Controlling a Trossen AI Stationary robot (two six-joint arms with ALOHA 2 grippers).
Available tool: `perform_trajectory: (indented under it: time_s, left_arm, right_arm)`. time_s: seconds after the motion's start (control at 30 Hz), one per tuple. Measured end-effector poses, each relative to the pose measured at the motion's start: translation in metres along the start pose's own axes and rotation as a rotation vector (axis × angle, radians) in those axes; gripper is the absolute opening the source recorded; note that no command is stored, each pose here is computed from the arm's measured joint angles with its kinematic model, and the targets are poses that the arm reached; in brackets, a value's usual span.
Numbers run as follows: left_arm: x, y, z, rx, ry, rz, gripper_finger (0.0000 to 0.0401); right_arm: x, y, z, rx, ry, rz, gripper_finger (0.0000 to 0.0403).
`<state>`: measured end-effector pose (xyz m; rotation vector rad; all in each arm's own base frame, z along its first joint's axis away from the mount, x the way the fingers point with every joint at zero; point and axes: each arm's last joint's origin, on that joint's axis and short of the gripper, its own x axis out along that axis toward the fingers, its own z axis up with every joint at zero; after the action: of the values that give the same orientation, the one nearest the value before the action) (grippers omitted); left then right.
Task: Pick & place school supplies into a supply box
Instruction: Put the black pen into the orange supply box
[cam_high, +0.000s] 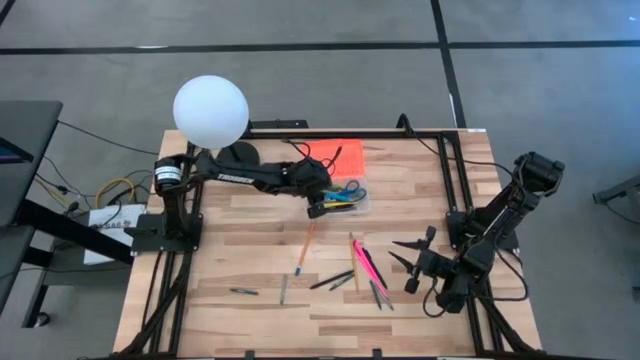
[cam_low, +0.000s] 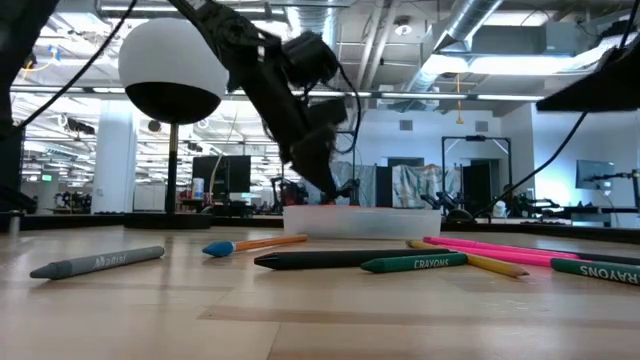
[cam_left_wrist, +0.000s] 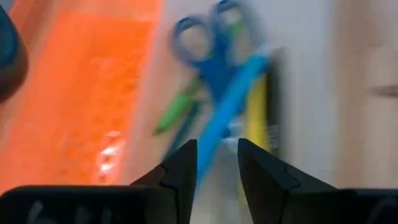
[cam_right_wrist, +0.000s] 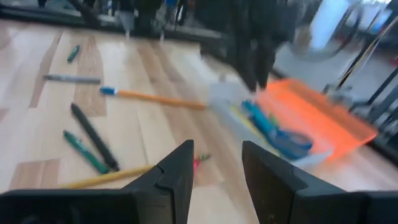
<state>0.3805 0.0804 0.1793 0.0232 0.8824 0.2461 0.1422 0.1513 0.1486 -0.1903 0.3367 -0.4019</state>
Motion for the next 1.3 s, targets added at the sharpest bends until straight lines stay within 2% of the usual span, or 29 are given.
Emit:
perform_trajectory:
  time_s: [0.13, 0.23, 0.43, 0.7, 0.9, 1.1, 1.3]
  left_arm:
    - [-0.021, -0.033, -0.002, 0.057, 0.063, -0.096, 0.0114]
    - [-0.041, -0.061, -0.008, 0.111, 0.136, -0.102, 0.0112]
    - [-0.077, -0.118, -0.033, 0.193, 0.198, 0.020, 0.0110]
    - [-0.101, -0.178, -0.089, 0.204, 0.101, 0.146, 0.0110]
    - [-0.113, -0.203, -0.120, 0.156, -0.012, 0.207, 0.0110]
    - [-0.125, -0.217, -0.132, 0.130, -0.102, 0.236, 0.0109]
    - [-0.132, -0.225, -0.138, 0.135, -0.154, 0.252, 0.0109]
  right_arm:
    - [0.013, -0.002, 0.000, 0.056, 0.131, 0.060, 0.0129]
    - [0.023, -0.003, 0.001, 0.099, 0.210, 0.102, 0.0129]
    - [0.040, -0.007, 0.005, 0.117, 0.268, 0.137, 0.0129]
    - [0.057, -0.011, 0.013, 0.141, 0.291, 0.201, 0.0129]
    - [0.068, -0.017, 0.017, 0.135, 0.304, 0.226, 0.0129]
    - [0.078, -0.021, 0.015, 0.175, 0.378, 0.290, 0.0129]
    - [0.087, -0.013, -0.003, 0.182, 0.481, 0.270, 0.0129]
